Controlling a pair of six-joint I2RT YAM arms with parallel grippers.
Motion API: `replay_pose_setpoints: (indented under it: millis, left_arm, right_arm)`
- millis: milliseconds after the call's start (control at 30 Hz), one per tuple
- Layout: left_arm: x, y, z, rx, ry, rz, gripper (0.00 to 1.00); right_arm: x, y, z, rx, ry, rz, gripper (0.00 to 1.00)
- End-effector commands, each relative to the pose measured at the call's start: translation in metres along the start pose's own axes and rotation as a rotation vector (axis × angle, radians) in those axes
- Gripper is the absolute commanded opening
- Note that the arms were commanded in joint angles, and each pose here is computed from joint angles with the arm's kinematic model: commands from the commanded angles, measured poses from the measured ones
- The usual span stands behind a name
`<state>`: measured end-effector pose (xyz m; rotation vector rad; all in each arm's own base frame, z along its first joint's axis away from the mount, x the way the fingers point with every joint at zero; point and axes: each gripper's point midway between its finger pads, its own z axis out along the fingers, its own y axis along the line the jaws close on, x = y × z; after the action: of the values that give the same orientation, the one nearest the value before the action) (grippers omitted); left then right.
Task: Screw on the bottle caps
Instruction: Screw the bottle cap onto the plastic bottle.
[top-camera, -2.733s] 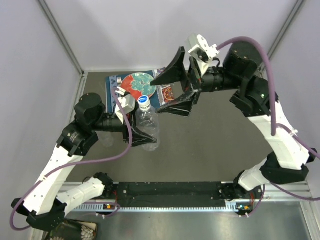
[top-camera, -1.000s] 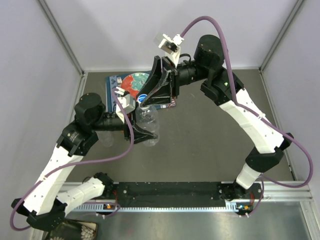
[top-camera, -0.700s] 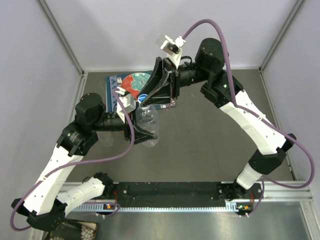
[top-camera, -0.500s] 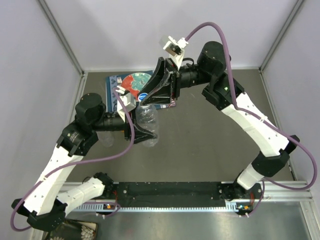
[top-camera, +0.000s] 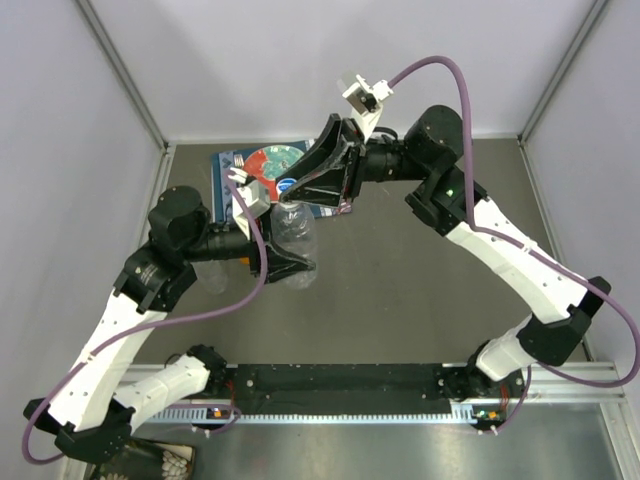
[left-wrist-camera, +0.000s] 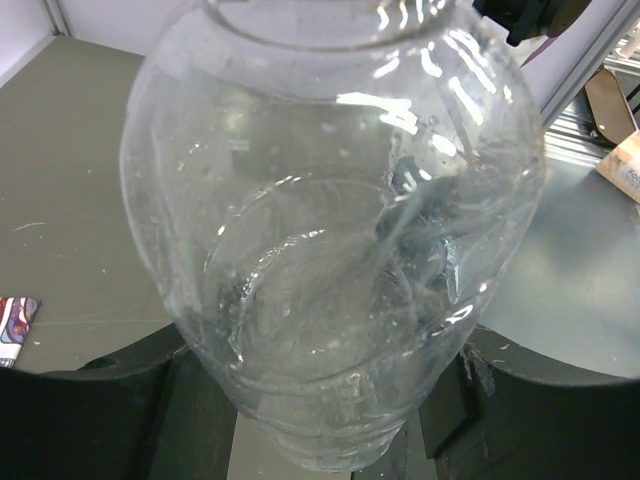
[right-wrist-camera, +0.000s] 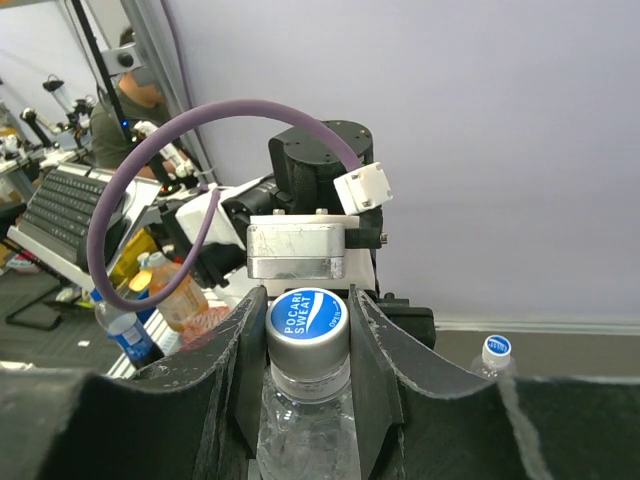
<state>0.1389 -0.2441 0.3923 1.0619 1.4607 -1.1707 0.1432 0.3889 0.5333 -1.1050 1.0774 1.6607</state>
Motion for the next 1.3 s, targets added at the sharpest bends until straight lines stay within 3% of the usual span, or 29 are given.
replay_pose_setpoints:
  millis: [0, 267, 433, 567, 867, 1267]
  left_arm:
    - [-0.024, 0.005, -0.006, -0.056, -0.087, 0.058, 0.42]
    - [-0.029, 0.008, -0.007, -0.082, -0.101, 0.065, 0.42]
    - [-0.037, 0.026, -0.012, -0.196, -0.127, 0.061, 0.42]
    - [-0.045, 0.048, -0.018, -0.331, -0.152, 0.041, 0.41]
    - [-0.064, 0.055, -0.022, -0.381, -0.208, 0.007, 0.39]
    - [-0.067, 0.094, -0.049, -0.65, -0.233, 0.008, 0.38]
  right_arm:
    - [-0.028, 0.027, -0.01, -0.023, -0.083, -0.069, 0.0]
    - [-0.02, 0.021, -0.008, -0.016, -0.066, -0.056, 0.0]
    - [-0.009, 0.009, -0.009, 0.035, -0.049, -0.032, 0.0]
    - [0.001, -0.011, -0.007, 0.154, -0.048, -0.025, 0.0]
    - [0.027, -0.04, 0.0, 0.356, -0.085, -0.055, 0.0]
    - [0.039, -0.059, 0.003, 0.703, -0.095, -0.093, 0.0]
